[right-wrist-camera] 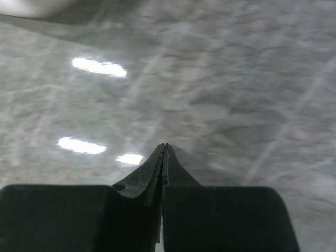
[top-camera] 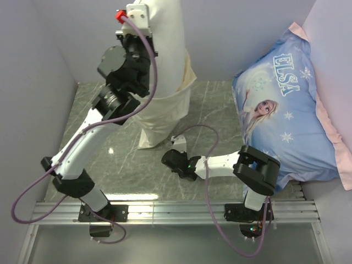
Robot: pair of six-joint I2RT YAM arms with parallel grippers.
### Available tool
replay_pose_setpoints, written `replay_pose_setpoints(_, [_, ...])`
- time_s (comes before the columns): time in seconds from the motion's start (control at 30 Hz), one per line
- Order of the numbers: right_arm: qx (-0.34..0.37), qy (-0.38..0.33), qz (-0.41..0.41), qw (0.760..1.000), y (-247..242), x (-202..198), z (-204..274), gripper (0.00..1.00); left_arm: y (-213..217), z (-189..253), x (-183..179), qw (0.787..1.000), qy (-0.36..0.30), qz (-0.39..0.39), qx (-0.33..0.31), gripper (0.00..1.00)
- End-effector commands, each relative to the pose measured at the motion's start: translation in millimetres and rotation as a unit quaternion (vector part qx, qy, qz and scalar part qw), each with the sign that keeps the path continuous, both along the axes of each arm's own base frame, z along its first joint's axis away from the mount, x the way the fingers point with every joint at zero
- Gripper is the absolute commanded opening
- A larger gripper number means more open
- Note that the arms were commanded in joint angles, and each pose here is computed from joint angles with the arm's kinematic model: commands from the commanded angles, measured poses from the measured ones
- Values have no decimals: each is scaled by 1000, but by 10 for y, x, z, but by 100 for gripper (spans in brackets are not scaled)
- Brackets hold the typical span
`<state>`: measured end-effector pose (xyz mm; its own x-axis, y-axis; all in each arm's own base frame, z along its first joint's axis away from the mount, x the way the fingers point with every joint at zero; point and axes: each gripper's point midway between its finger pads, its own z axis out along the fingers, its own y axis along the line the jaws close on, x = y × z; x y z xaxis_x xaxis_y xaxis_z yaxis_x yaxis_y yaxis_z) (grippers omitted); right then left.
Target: Remove the pillowcase from the pillow
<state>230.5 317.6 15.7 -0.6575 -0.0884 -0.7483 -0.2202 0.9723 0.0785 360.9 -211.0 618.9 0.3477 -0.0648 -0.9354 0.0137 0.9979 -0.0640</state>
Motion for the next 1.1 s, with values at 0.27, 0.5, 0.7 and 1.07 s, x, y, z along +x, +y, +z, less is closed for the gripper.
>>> replay_pose_setpoints(0.27, [109,-31,19,993,-66,135,1038,29,291,509,-396,989,-91,-59,-99,1])
replay_pose_setpoints(0.5, [197,-98,20,975,-279,200,2153,57,-190,164,-220,988,-42,-128,-75,1])
replay_pose_setpoints(0.7, [248,-162,-32,955,-869,138,2944,63,-800,-938,-100,967,42,-232,-99,1])
replay_pose_setpoints(1.07, [252,-206,-136,936,-1838,249,3300,69,-1371,-1986,-234,921,118,-336,-159,78])
